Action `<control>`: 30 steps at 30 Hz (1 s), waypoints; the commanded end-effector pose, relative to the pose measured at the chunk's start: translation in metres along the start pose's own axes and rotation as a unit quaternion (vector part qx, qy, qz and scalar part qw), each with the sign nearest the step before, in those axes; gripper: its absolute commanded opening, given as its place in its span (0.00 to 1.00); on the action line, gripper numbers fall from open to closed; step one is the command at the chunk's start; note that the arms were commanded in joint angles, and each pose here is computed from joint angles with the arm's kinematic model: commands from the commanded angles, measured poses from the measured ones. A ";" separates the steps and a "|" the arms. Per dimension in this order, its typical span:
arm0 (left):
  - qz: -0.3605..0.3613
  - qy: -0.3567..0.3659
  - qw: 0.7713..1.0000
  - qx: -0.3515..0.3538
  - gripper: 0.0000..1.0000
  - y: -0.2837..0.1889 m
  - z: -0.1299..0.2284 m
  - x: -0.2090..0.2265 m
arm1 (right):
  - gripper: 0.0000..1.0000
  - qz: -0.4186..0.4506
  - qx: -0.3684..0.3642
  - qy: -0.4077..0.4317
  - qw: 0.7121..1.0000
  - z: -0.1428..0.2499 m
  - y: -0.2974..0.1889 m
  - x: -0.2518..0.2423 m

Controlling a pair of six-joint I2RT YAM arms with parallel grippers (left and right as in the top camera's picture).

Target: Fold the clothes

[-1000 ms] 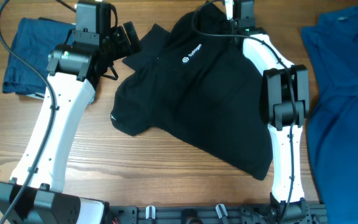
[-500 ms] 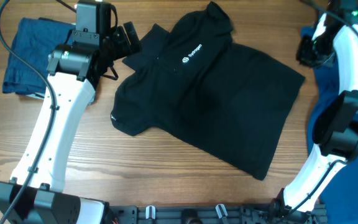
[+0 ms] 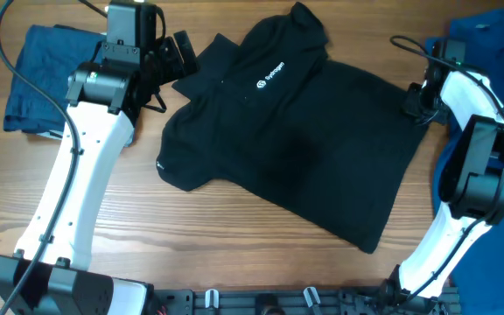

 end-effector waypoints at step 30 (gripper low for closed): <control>-0.005 0.158 0.985 0.076 0.04 0.259 0.115 -0.030 | 1.00 -0.038 -0.195 0.049 0.979 -0.030 -0.194 -0.041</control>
Point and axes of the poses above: each gripper's point midway between its finger pads, its own y axis out along the fingers, its own x axis along the line the jaws close on, z = x × y, the point moved 9 cm from there along -y, back along the fingers, and after that the axes turned 9 degrees about -y, right-handed, at the moved point
